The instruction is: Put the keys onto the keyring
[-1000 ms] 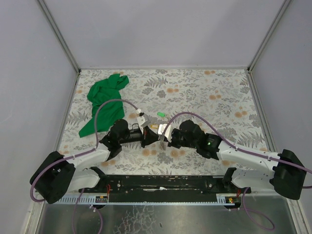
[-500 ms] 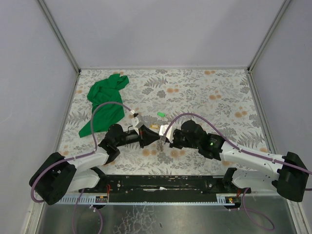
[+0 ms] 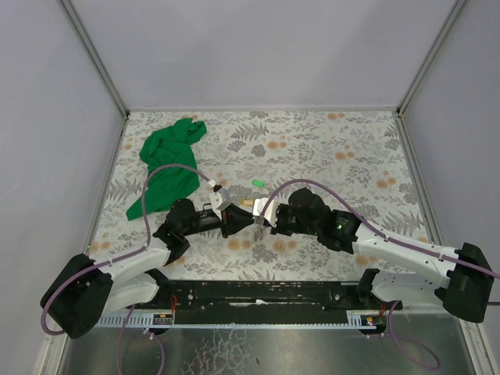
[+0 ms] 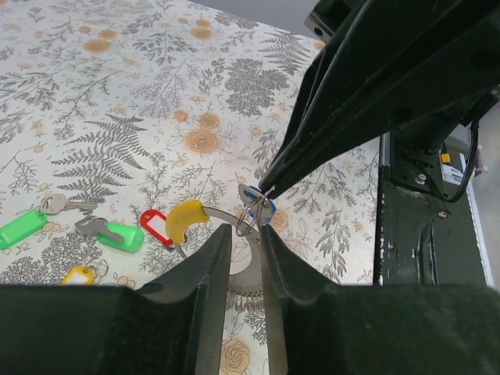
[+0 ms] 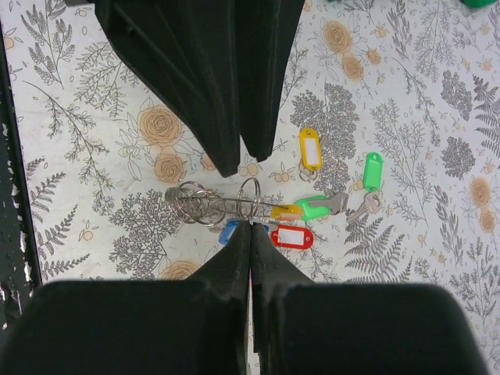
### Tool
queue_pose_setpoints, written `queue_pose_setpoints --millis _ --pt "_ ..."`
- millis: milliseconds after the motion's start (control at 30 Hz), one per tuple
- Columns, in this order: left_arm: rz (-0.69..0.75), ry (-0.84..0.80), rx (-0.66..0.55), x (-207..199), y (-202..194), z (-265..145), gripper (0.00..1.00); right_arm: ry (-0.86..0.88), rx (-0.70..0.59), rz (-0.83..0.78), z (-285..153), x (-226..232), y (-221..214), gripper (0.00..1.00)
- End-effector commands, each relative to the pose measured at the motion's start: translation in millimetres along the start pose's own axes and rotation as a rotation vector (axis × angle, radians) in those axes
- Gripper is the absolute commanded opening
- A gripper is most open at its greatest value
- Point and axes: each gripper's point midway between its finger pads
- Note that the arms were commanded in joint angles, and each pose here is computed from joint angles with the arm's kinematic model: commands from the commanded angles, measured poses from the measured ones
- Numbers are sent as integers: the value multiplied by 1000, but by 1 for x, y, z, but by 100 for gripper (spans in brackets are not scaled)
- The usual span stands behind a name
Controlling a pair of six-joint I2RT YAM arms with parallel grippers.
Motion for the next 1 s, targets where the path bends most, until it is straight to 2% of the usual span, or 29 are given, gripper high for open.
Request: queue_pose_setpoints --millis 0,367,967 --pt "100 -76 25 -4 6 5 22 -21 -62 -37 -4 -14 28 0" --pt "174 -163 87 -3 2 9 23 10 -60 -38 -3 -8 27 0" --pt "119 -251 169 -6 -12 16 18 35 -75 -37 0 -4 30 0"
Point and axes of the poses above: each gripper's point midway between its finger pads, its own z axis out along the fingers, its own x axis along the line the jaws close on, y = z × x, and after that the axes turned 9 degrees about -z, right-handed
